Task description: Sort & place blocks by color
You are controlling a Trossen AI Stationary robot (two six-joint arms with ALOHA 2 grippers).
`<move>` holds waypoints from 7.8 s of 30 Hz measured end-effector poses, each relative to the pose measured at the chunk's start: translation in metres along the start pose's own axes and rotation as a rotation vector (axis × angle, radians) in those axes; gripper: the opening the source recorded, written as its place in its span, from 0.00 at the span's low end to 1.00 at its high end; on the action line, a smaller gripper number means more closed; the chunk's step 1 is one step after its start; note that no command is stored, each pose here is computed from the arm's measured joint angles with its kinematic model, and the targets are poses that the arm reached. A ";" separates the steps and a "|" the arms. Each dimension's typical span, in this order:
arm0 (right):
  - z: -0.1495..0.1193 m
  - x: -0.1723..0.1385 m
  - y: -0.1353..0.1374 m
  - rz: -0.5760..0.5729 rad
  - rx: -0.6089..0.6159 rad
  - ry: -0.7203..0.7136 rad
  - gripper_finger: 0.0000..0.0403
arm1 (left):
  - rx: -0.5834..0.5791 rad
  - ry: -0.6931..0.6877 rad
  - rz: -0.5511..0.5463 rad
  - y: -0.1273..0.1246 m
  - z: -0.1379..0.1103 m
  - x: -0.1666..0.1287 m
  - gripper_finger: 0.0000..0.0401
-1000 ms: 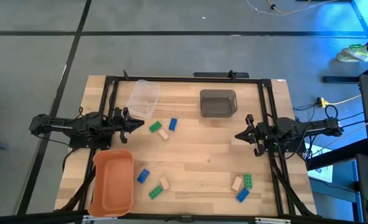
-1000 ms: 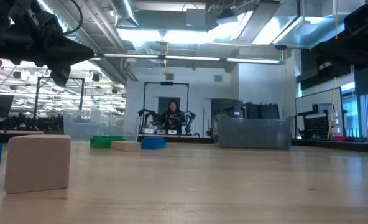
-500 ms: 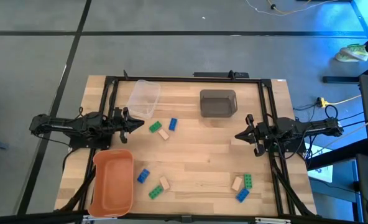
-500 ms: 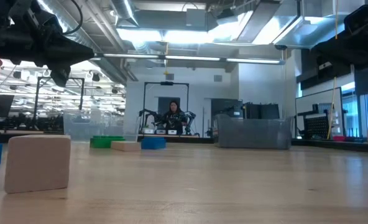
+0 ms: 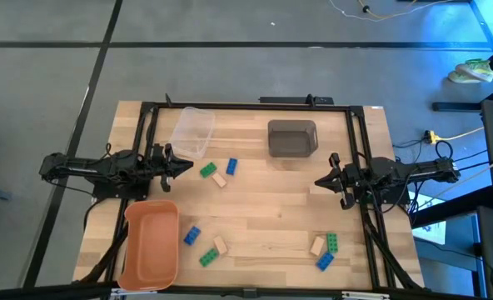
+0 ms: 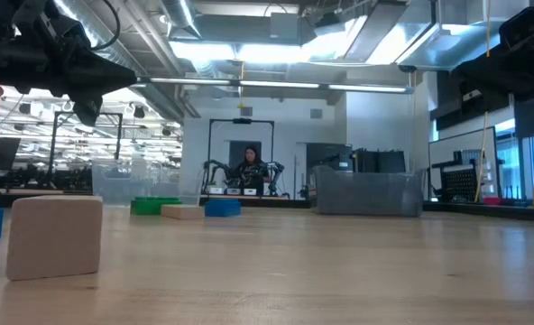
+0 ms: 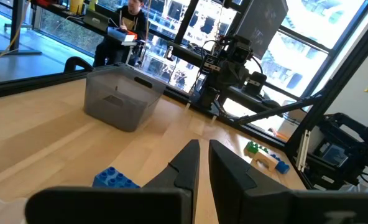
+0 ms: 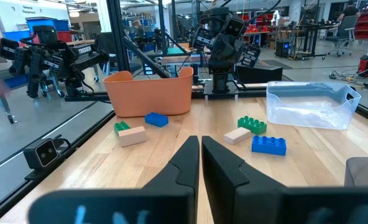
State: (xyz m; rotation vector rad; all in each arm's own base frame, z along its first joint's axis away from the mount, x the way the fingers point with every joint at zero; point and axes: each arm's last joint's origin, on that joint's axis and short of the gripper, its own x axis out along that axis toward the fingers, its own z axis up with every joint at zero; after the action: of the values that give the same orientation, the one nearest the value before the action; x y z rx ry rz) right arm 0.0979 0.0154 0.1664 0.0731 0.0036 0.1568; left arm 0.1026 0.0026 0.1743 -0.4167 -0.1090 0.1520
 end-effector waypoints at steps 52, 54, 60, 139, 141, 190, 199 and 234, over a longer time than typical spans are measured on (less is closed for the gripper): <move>0.000 0.000 0.000 0.000 0.000 0.000 0.05 | -0.099 1.020 0.697 0.008 0.054 0.149 0.62; 0.000 0.000 0.000 0.000 0.000 0.000 0.05 | -0.108 1.060 0.721 0.008 0.041 0.158 0.62; 0.000 0.000 0.000 0.000 0.000 -0.001 0.05 | -0.068 1.101 0.870 0.006 0.005 0.171 0.61; 0.000 0.000 0.000 0.000 0.000 0.001 0.05 | -0.103 0.954 0.983 0.119 0.104 0.136 0.31; 0.000 0.000 0.000 0.000 0.000 0.001 0.05 | -0.082 1.003 0.987 0.119 0.093 0.143 0.31; 0.032 -0.005 0.001 0.008 0.188 -0.335 0.05 | -0.144 0.018 0.011 -0.014 0.094 0.115 0.66; 0.082 -0.022 -0.001 -0.028 0.537 -0.694 0.05 | -0.183 0.001 0.037 -0.013 0.095 0.115 0.66; 0.089 0.145 0.118 0.162 0.314 1.526 0.30 | -0.007 0.002 0.058 -0.012 0.095 0.115 0.66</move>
State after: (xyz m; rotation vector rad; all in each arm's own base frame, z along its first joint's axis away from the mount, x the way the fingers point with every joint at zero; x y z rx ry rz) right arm 0.2233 0.1480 0.2636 0.2526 1.5504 0.3414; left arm 0.2043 0.0482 0.2741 -0.4273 -0.0956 0.2082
